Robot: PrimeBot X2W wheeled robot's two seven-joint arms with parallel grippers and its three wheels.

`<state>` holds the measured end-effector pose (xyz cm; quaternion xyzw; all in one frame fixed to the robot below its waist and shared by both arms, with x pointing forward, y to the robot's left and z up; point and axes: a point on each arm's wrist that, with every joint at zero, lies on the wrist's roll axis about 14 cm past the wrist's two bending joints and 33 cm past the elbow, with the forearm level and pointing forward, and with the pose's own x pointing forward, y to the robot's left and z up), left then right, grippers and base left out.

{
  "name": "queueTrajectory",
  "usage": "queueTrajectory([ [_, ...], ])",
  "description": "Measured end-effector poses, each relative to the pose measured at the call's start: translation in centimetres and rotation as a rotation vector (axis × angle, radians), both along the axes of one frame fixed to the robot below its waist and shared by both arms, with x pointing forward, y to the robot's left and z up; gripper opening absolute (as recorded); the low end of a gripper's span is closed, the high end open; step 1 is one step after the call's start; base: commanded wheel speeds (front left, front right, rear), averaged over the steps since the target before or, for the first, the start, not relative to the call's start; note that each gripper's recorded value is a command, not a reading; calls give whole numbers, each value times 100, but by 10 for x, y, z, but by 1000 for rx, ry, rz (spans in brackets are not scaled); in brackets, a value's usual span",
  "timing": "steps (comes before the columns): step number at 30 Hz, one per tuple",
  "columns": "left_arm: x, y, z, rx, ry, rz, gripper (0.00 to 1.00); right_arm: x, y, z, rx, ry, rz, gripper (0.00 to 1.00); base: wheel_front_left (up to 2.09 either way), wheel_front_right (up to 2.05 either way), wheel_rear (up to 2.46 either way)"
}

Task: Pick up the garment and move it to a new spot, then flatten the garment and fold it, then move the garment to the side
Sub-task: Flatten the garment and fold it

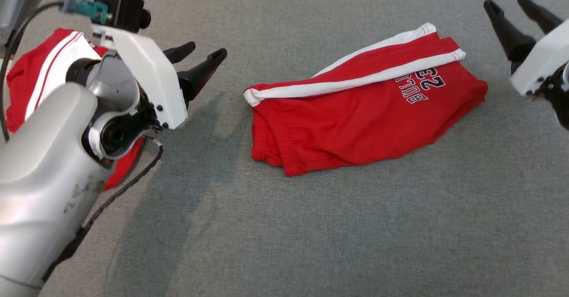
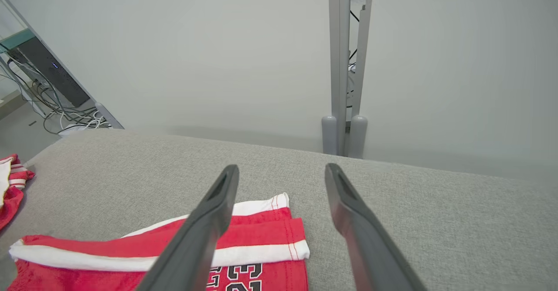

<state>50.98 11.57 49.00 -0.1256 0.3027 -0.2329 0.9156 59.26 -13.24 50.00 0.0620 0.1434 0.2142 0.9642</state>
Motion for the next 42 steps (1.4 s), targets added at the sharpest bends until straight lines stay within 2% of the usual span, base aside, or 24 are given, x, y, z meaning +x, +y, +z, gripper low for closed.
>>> queueTrajectory([
  [7,-11,37,21,-24,-252,208,100,-16,5,-35,-3,74,-22,100,0,0,0],
  [11,-35,36,20,-102,-298,268,100,-25,5,-58,-24,153,-28,100,0,0,0],
  [15,-55,39,19,-127,-353,327,100,-24,3,-74,-38,210,-40,100,0,0,0],
  [18,-71,42,13,-148,-357,377,100,-26,1,-90,-56,271,-47,100,0,0,0],
  [24,-95,48,-5,-123,-339,442,100,-22,1,-105,-51,325,-66,100,0,0,0],
  [33,-108,48,-13,-171,-322,523,100,-28,7,-127,-1,451,-92,100,0,0,0],
  [38,-112,54,-16,-134,-337,547,100,-29,14,-131,59,526,-110,100,0,0,0],
  [42,-113,56,-17,-131,-341,565,100,-33,21,-135,50,592,-81,100,0,0,0],
])
